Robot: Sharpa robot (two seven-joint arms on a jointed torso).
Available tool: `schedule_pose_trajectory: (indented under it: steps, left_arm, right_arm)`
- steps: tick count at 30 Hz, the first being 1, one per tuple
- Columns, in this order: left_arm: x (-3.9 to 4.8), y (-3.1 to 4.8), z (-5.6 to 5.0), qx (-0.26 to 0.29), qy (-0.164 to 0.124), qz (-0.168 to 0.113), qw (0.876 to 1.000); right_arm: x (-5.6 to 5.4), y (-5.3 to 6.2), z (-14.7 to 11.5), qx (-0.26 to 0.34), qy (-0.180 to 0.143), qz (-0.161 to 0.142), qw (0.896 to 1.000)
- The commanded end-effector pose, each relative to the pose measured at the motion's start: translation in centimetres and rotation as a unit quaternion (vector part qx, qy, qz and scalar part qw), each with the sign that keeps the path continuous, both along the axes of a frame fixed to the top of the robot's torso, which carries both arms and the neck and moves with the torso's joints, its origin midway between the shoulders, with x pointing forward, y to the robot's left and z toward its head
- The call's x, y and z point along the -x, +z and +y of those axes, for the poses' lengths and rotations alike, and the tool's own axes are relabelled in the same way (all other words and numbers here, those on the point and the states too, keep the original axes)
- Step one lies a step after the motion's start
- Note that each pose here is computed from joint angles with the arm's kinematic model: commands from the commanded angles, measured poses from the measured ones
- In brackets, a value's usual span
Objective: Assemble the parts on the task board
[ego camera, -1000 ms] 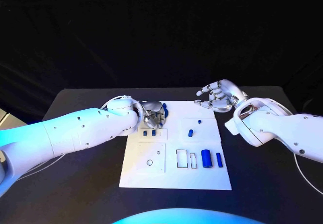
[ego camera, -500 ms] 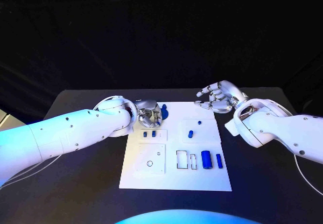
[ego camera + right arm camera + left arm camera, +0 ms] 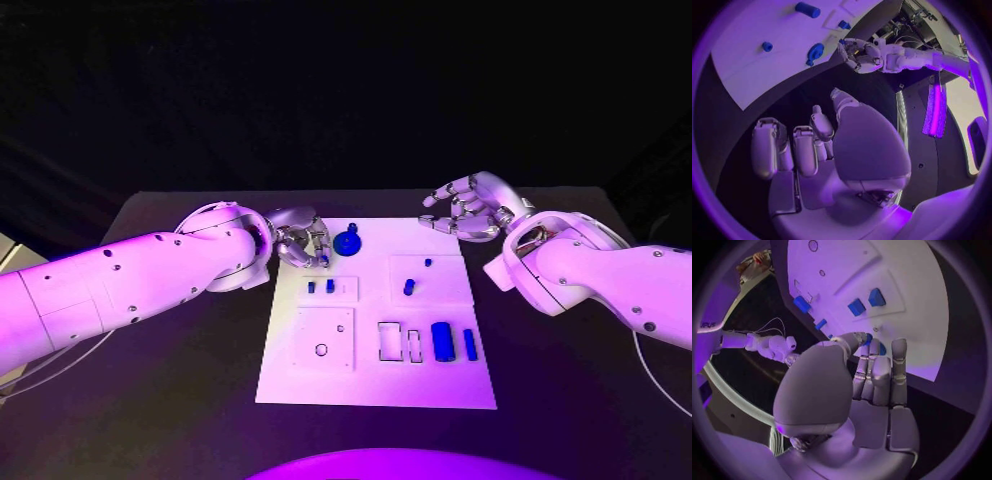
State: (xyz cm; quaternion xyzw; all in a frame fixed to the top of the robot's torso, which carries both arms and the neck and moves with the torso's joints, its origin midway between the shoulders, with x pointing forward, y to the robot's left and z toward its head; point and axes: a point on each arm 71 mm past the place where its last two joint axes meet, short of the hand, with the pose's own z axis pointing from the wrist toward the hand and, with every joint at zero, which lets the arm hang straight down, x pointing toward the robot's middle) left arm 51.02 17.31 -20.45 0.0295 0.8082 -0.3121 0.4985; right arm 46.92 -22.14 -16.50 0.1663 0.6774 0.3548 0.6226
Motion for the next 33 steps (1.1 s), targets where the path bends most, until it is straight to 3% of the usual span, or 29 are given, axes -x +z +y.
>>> schedule_pose_trajectory:
  steps: [1,33]
  left_arm:
    - [0.06,0.06,0.0,0.007,-0.002,0.006,1.000]
    - [-0.36,-1.39,-0.3,-0.018,-0.004,0.019,1.000]
  right_arm:
    - [0.1,0.0,0.1,0.004,0.007,-0.003,1.000]
    - [0.1,-0.1,0.1,0.003,0.007,-0.002,1.000]
